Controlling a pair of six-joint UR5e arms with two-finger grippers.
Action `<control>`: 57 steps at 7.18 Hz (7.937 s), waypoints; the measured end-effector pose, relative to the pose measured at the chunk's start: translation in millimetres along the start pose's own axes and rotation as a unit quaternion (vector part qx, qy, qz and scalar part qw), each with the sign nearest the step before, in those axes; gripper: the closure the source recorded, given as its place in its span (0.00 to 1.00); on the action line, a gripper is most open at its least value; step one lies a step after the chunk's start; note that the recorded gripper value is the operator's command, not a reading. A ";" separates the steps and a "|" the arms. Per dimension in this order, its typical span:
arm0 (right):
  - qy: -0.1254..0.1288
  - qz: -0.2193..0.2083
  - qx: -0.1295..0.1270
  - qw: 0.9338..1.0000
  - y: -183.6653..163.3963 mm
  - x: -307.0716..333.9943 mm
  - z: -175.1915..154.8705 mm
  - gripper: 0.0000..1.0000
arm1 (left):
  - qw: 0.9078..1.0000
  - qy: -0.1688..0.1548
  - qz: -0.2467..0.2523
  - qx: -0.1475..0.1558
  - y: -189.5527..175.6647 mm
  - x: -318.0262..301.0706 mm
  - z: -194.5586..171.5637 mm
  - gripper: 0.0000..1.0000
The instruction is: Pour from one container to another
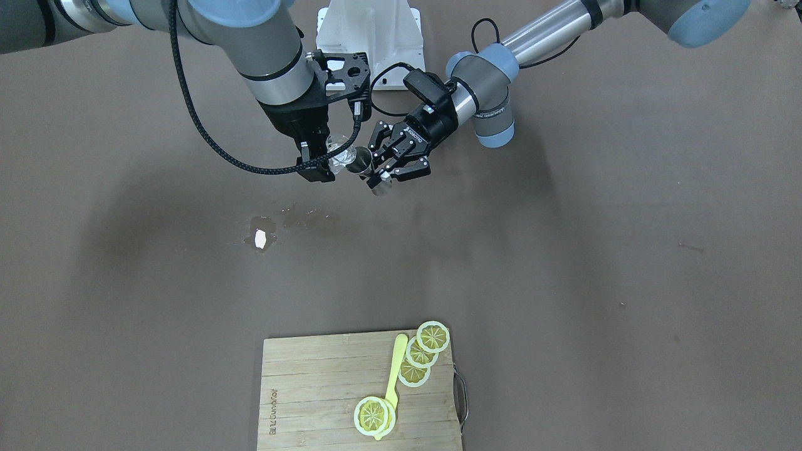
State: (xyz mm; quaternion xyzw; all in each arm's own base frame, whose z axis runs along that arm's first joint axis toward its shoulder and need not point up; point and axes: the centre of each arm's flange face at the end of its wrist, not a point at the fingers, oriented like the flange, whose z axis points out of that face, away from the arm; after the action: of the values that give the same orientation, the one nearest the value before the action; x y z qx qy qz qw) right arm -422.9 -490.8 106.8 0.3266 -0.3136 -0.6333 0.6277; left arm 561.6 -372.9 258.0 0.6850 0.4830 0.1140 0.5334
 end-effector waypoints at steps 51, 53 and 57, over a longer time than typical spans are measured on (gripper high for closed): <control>0.009 -0.016 0.130 0.991 274.1 34.0 -80.4 1.00 | 0.995 -0.085 0.044 0.010 -38.1 -104.2 18.2 1.00; -0.003 -0.010 0.150 0.989 310.5 45.5 -69.1 1.00 | 0.993 -0.099 0.059 0.000 -33.5 -136.5 6.4 1.00; -0.023 -0.004 0.172 0.985 362.8 60.8 -32.5 1.00 | 0.989 -0.118 0.087 -0.033 -24.0 -211.6 -18.8 1.00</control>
State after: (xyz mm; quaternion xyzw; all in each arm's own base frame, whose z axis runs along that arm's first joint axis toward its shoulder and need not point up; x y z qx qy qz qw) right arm -182.4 -556.8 379.3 0.4161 -0.4309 -0.5795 0.5526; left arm 428.7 -527.7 321.4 0.7147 0.3515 0.0944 0.5972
